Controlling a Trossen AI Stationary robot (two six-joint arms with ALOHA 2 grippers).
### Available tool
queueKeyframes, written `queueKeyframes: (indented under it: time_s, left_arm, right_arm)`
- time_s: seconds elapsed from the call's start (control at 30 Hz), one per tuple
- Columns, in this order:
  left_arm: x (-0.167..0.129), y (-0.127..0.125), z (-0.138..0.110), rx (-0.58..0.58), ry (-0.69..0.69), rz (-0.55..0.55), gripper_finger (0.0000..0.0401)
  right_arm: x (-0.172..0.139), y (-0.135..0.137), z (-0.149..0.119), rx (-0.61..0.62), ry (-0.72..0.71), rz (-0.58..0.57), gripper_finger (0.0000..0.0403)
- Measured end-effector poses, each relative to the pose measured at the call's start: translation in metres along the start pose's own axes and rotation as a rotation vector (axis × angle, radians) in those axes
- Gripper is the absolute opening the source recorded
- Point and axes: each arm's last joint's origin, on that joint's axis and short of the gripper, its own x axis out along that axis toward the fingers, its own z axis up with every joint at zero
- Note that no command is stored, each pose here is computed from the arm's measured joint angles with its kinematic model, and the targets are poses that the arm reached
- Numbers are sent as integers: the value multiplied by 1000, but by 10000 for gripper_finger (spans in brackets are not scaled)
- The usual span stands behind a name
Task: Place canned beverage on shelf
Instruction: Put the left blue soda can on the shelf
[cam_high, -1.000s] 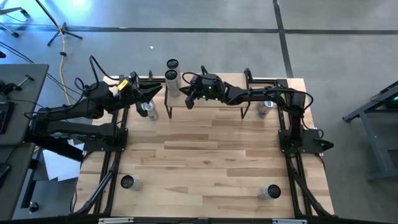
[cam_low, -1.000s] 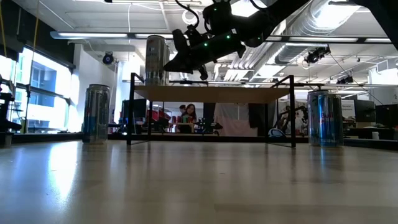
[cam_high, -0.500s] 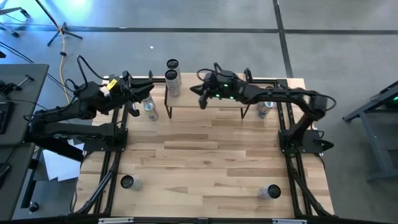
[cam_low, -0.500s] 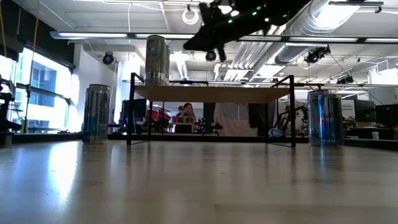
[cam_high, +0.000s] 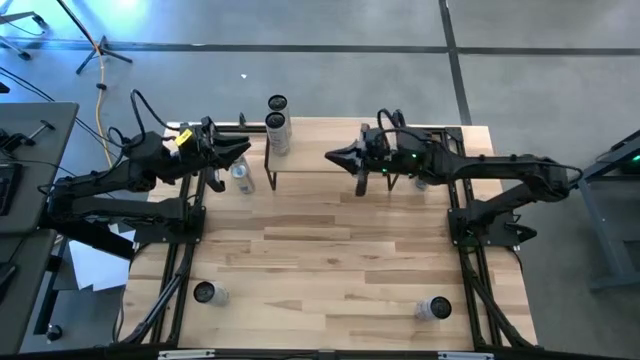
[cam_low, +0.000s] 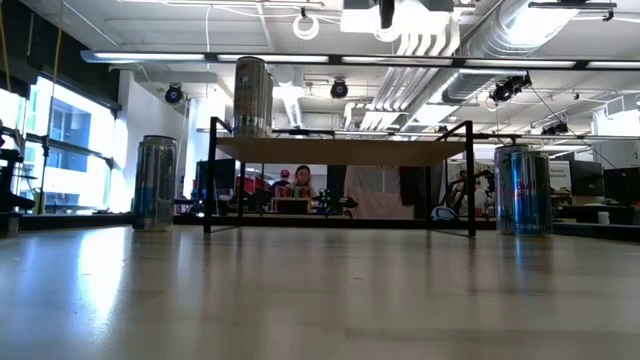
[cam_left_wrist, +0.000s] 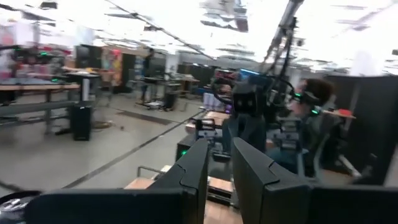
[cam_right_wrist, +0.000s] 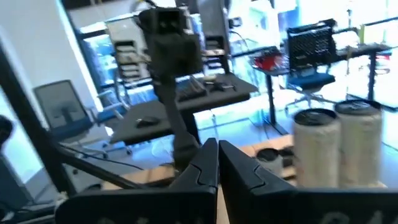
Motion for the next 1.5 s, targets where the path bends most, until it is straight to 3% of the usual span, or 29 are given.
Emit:
queueKeyframes:
  time_s: [0.37, 0.7, 0.9, 1.27, 1.5]
  left_arm:
    - [0, -4, -4, 46, 50, -163, 49]
    - [0, -4, -6, -18, 70, -160, 49]
    - [-1, -3, -14, -14, 157, -148, 49]
    - [1, -1, -18, -60, 193, -81, 49]
    - [4, 0, -21, -105, 206, -22, 49]
  right_arm:
    - [0, 9, 3, 39, -32, 34, 0]
    - [-1, 10, 9, 75, -83, 46, 0]
    - [-4, 11, 13, 23, -100, 48, 0]
    - [-29, 20, 26, -18, -37, 207, 0]
    - [-33, 21, 29, -11, -41, 231, 0]
